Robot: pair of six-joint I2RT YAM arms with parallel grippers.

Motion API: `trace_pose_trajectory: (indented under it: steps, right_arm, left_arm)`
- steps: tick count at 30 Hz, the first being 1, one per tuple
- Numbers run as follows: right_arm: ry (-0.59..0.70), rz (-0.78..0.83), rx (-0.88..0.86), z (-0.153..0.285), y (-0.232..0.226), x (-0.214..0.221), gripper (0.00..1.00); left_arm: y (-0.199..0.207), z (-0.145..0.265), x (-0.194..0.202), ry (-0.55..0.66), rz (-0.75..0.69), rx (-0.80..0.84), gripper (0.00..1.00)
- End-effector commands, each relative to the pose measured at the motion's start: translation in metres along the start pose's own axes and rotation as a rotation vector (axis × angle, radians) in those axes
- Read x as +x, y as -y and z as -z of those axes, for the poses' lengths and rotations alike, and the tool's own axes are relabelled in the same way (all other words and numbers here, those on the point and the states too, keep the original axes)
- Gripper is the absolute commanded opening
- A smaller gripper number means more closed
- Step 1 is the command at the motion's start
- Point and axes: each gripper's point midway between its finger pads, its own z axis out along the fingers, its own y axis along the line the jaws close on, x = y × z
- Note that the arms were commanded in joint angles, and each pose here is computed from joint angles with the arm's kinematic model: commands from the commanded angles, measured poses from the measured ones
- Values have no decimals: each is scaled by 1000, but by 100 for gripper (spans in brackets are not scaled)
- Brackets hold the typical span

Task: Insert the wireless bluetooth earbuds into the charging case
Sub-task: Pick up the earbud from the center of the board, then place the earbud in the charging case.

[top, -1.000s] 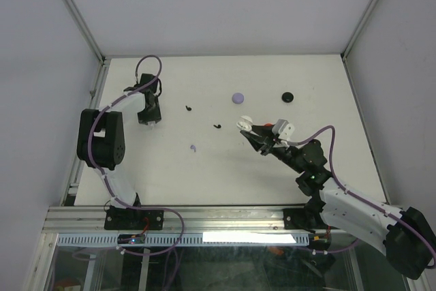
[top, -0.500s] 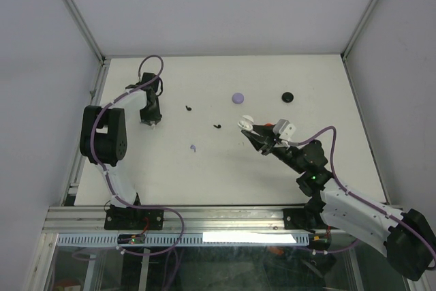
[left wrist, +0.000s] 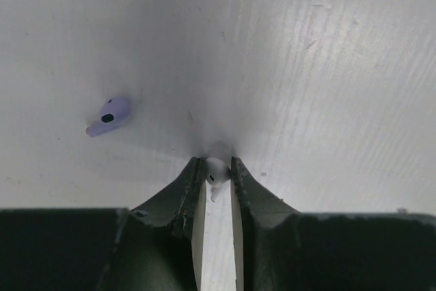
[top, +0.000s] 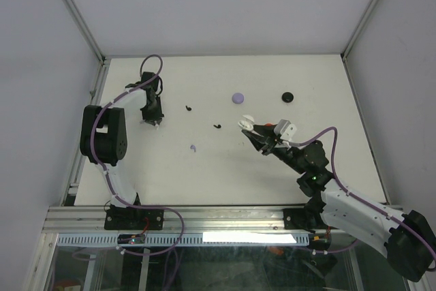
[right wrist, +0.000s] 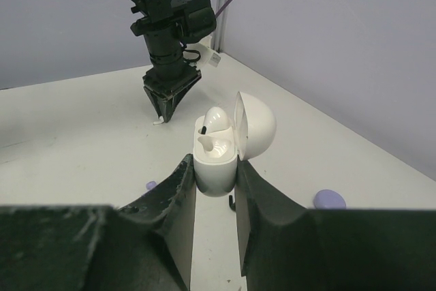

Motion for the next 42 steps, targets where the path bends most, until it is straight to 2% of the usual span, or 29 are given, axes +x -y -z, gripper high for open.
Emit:
trace_pose_trajectory:
  steps: [1,12,22,26,33,42]
  right_arm:
    - [20,30,15,-1,4,-7,4]
    - [-18,25,9,-12,6,-3,4]
    - [-9,-32,-40,-26,-3,-6,4]
    - [4,-38,-64,-32,-7,-10,4]
    - [66,-57,-98,-46,-12,-24,4]
    - [128,-76,-133,-58,-16,-41,4]
  left_arm:
    - [17,19,-7,19,15,111,12]
    - [55,84,-27,228,30,364,9]
    - [120,224,-33,580,-58,871,6]
    - [144,280,-19,680,-162,1050,6]
    - [175,357,13,784,-304,1299,6]
    - [197,391,46,871,-424,1483,6]
